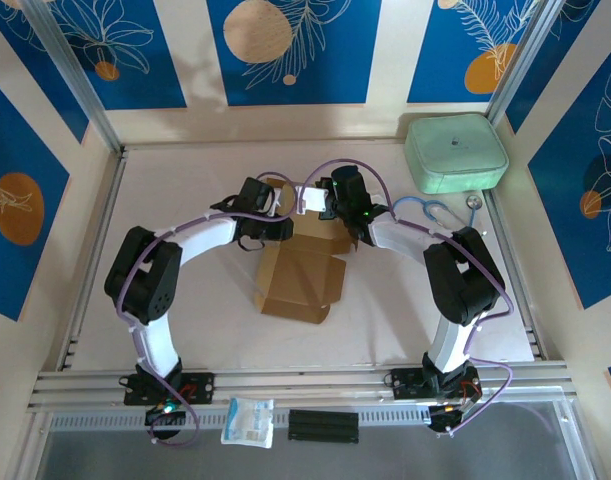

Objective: Fold the paper box

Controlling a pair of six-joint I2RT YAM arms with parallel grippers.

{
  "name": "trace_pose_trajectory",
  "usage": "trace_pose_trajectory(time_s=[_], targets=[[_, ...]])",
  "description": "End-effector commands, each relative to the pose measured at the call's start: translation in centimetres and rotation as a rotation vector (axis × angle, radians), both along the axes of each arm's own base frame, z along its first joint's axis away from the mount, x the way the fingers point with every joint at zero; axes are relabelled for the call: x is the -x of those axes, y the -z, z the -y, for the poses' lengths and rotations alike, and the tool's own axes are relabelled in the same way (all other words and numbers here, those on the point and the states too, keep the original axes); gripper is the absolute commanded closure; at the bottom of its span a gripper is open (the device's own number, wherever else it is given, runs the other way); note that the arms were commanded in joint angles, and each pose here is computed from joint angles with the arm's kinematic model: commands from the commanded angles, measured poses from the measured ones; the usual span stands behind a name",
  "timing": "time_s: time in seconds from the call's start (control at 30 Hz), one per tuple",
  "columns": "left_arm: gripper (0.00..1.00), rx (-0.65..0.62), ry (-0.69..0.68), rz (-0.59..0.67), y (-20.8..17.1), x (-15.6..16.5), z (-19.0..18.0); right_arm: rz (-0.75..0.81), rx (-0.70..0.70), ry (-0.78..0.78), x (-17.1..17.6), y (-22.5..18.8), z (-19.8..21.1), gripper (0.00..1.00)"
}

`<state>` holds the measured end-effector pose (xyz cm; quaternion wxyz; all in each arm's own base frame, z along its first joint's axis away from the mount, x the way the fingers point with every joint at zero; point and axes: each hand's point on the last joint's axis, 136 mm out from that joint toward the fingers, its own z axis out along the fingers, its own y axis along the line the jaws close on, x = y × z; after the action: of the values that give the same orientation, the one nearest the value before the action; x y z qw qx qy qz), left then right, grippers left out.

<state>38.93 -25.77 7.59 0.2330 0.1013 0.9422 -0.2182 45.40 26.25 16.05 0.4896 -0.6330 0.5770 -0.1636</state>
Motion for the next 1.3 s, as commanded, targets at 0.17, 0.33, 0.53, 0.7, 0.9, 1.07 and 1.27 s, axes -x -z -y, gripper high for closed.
trace_pose_trajectory(time_s=[0.17, 0.33, 0.53, 0.7, 0.9, 1.07, 1.27], targets=[[0.56, 0.185, 0.051, -0.101, 0.9, 1.1, 2.8, 0.028, -0.022, 0.012, -0.2, -1.5, -0.6, 1.00], [0.58, 0.261, 0.043, -0.115, 1.1, 1.2, 3.7, 0.030, -0.014, 0.015, -0.1, -1.5, -0.4, 1.00], [0.45, 0.233, 0.012, 0.078, -5.6, 0.5, 0.6, 0.050, 0.008, 0.012, -0.1, -1.7, -0.1, 1.00], [0.41, 0.087, -0.099, 0.136, -9.5, -0.8, -5.9, 0.057, 0.002, 0.005, 0.0, -2.3, -0.1, 1.00], [0.41, -0.044, -0.105, 0.089, -9.8, -3.2, -9.6, 0.056, 0.001, 0.002, 0.1, -2.3, -0.4, 1.00], [0.42, 0.068, 0.013, -0.034, -8.6, -4.3, -6.8, 0.075, 0.036, -0.010, 0.1, -2.3, -0.7, 1.00], [0.60, 0.113, -0.010, -0.077, -7.2, -5.4, -5.9, 0.129, 0.050, -0.024, -0.3, -4.0, -1.5, 1.00]])
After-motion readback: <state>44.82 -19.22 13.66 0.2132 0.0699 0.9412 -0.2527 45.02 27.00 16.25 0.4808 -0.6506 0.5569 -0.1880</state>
